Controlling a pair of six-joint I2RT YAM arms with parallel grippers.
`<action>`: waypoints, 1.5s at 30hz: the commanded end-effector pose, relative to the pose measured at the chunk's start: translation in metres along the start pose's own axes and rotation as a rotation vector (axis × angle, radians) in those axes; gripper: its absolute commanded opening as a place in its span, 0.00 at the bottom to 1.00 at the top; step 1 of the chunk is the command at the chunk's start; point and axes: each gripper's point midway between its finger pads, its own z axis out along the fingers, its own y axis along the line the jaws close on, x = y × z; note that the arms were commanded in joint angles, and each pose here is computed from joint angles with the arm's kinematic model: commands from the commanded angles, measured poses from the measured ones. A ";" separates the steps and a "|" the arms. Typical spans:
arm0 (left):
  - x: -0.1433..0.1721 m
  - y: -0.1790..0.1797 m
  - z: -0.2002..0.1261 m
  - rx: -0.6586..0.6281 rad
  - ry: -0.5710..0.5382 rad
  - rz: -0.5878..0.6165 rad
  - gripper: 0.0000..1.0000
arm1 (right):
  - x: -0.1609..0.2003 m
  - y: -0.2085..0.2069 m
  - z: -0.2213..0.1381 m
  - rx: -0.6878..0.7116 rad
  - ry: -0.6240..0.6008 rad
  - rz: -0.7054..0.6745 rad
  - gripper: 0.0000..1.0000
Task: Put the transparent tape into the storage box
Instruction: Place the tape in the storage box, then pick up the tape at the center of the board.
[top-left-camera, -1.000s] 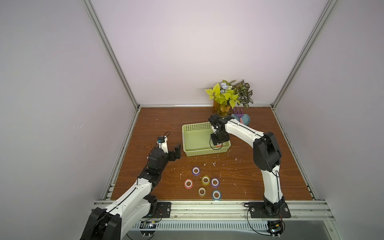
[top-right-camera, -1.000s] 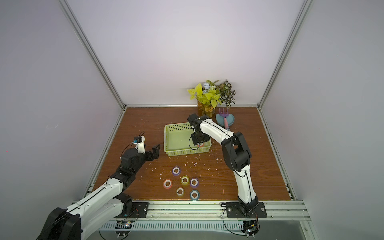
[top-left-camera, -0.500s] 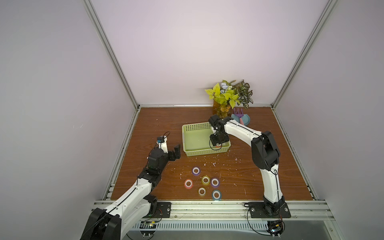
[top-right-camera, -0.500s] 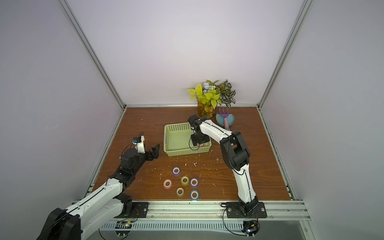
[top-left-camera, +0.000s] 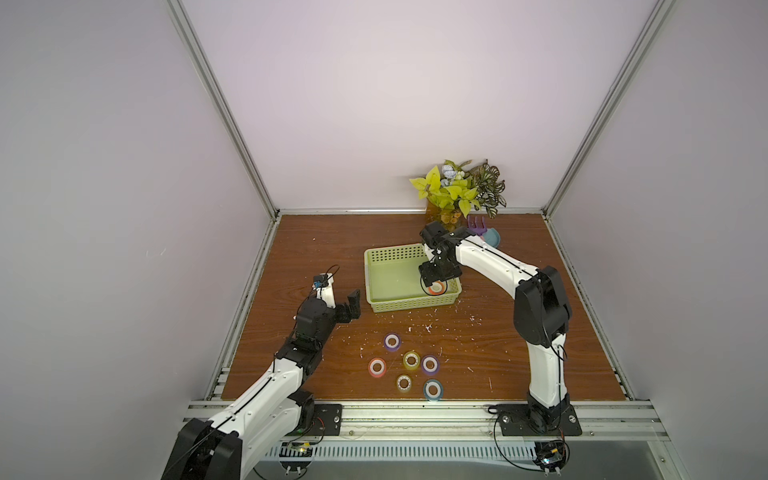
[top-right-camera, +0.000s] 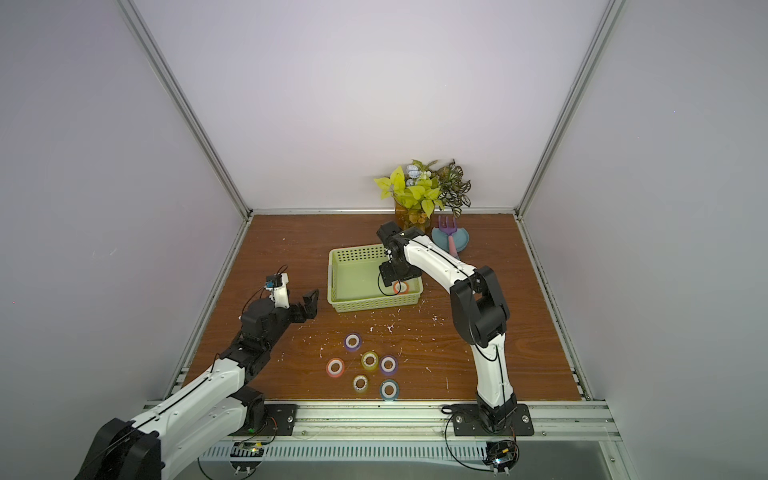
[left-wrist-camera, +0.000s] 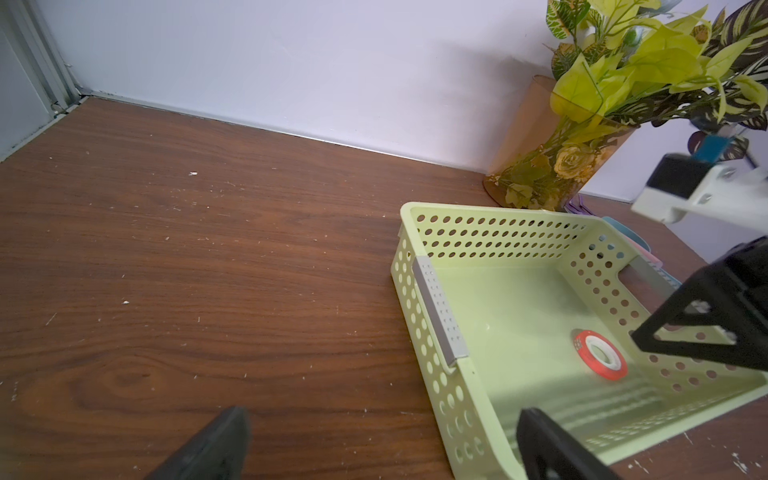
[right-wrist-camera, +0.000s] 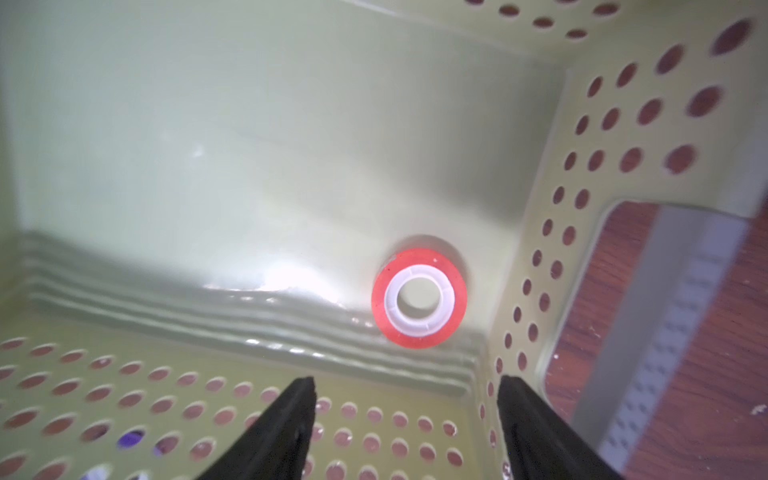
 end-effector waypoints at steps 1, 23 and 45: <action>-0.008 0.003 -0.004 -0.007 -0.043 0.001 0.99 | -0.005 0.022 -0.054 -0.046 -0.104 -0.087 0.81; -0.006 0.065 -0.017 -0.263 -0.064 -0.120 0.99 | 0.142 0.208 -0.071 -0.275 -0.059 -0.415 0.88; -0.016 0.082 -0.040 -0.352 -0.167 -0.145 0.99 | 0.180 0.262 -0.008 -0.201 0.038 -0.478 0.83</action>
